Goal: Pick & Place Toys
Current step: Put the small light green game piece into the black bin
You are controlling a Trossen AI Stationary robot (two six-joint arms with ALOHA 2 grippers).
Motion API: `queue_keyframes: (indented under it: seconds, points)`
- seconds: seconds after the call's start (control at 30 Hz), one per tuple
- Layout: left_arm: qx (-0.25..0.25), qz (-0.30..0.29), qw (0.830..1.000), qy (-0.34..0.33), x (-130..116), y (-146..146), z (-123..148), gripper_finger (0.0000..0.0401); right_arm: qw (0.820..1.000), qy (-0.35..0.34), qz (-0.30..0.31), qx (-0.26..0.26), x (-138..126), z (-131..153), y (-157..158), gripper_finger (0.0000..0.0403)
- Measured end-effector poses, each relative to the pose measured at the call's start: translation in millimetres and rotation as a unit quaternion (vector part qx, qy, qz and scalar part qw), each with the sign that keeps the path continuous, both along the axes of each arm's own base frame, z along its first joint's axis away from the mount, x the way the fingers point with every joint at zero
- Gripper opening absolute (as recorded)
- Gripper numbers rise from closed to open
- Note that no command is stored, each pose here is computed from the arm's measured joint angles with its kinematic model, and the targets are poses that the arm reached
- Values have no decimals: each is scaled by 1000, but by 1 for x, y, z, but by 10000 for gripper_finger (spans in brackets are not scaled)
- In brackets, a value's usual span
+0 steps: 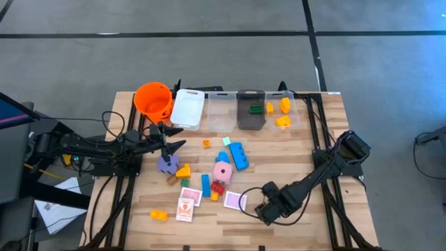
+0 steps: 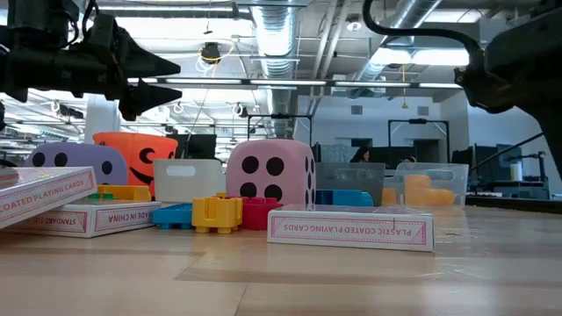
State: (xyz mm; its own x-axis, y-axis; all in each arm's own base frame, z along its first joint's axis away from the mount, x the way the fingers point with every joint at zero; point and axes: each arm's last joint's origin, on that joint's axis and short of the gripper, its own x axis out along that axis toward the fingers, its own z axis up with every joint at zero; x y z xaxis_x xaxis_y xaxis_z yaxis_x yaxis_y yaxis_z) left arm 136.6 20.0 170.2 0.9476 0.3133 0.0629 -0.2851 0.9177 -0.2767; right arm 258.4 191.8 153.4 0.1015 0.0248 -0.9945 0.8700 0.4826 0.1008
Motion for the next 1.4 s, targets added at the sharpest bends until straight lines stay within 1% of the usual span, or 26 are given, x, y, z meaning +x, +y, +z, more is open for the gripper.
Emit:
queue_keyframes:
  seconds: [0.33,0.47,0.53,0.83,0.93,1.2,1.4]
  points:
    - [0,0,1000,1,0,0,0,301,999,-1,37,16,1,0,2,365]
    - [0,0,1000,1,0,0,0,301,996,-2,86,18,0,0,4,365]
    - [0,0,1000,1,0,0,0,301,995,-3,102,17,0,0,4,365]
    - [0,0,1000,2,0,0,0,301,995,-4,103,15,1,0,4,364]
    - [-1,0,1000,6,0,0,-1,301,995,-4,103,15,1,0,4,351]
    - [-1,0,1000,14,0,0,-3,301,995,-9,102,18,1,0,5,290]
    - [-1,0,1000,13,0,0,-3,301,995,-12,102,20,2,0,5,281]
